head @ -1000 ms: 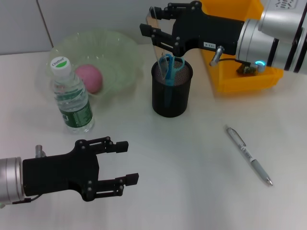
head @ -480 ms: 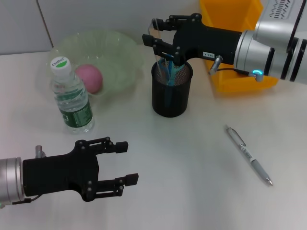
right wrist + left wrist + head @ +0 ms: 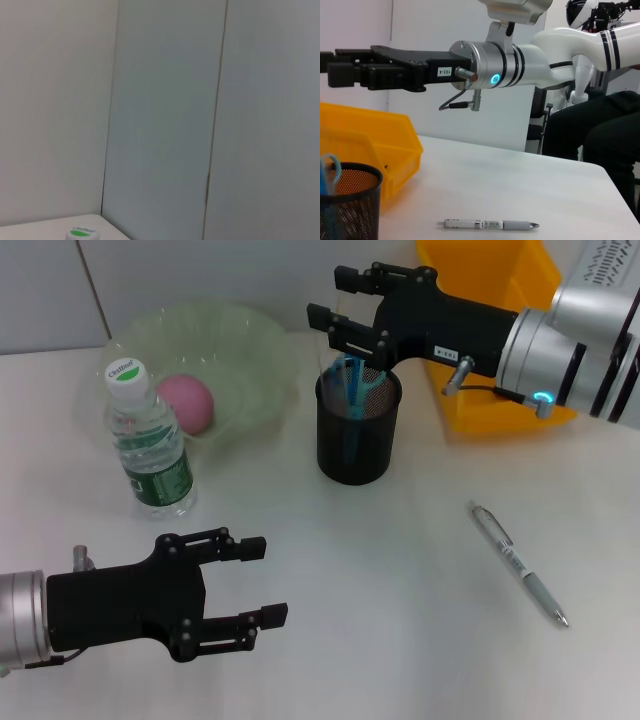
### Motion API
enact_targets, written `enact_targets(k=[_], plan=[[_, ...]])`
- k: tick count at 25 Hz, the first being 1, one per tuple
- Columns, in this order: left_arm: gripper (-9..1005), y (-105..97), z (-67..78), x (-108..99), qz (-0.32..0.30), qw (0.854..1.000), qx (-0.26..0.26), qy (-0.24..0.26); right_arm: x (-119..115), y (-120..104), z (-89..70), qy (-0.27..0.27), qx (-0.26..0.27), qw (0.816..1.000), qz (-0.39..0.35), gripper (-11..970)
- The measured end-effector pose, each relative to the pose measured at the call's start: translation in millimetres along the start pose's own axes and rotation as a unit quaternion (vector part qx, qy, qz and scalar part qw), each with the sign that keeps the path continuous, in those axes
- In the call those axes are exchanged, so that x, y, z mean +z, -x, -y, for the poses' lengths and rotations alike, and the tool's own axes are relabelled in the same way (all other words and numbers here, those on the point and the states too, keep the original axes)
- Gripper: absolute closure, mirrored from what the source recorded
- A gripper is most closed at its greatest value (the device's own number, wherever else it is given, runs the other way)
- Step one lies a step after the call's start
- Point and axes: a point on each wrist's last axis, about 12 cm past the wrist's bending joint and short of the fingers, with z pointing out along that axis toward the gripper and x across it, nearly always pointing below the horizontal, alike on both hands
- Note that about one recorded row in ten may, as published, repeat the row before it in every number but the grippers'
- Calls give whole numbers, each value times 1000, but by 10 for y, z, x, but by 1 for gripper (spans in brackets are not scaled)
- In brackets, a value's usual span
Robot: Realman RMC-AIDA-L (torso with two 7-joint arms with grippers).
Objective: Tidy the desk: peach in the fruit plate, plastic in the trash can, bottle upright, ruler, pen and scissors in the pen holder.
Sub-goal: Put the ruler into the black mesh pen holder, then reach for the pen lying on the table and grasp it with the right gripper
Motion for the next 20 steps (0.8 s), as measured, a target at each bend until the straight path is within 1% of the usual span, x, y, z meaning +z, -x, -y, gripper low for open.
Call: enact_targets(k=[6,11,12,13,14,16,17,18,19,20], plan=[[257,-1,1,-1,0,1000,-1,0,-21,-15,8,-3,6,1000,0,418],[257,0,4,-1,1,1000,-1,-1,-102,46,59,-17,17,999,24,386],[257,1,5,-1,1,1000,-1,-1,-138,69,80,-22,23,999,36,380],[257,1,6,-1,1,1000,0,-2,-225,118,123,-33,38,997,59,373],[257,1,6,-1,1,1000,0,-2,-225,118,123,-33,38,997,59,367],[257,3,6,-1,1,1000,0,-2,-330,194,176,-38,59,995,69,354],[257,6,6,-1,2,1000,1,-3,-390,242,208,-37,71,995,67,347],[257,9,5,-1,2,1000,1,-3,-485,347,249,-29,93,994,48,341],[257,13,4,-2,2,1000,2,-3,-485,347,249,-29,93,994,48,335],[257,17,5,-2,2,1000,3,-4,-529,403,263,-23,107,994,28,328]])
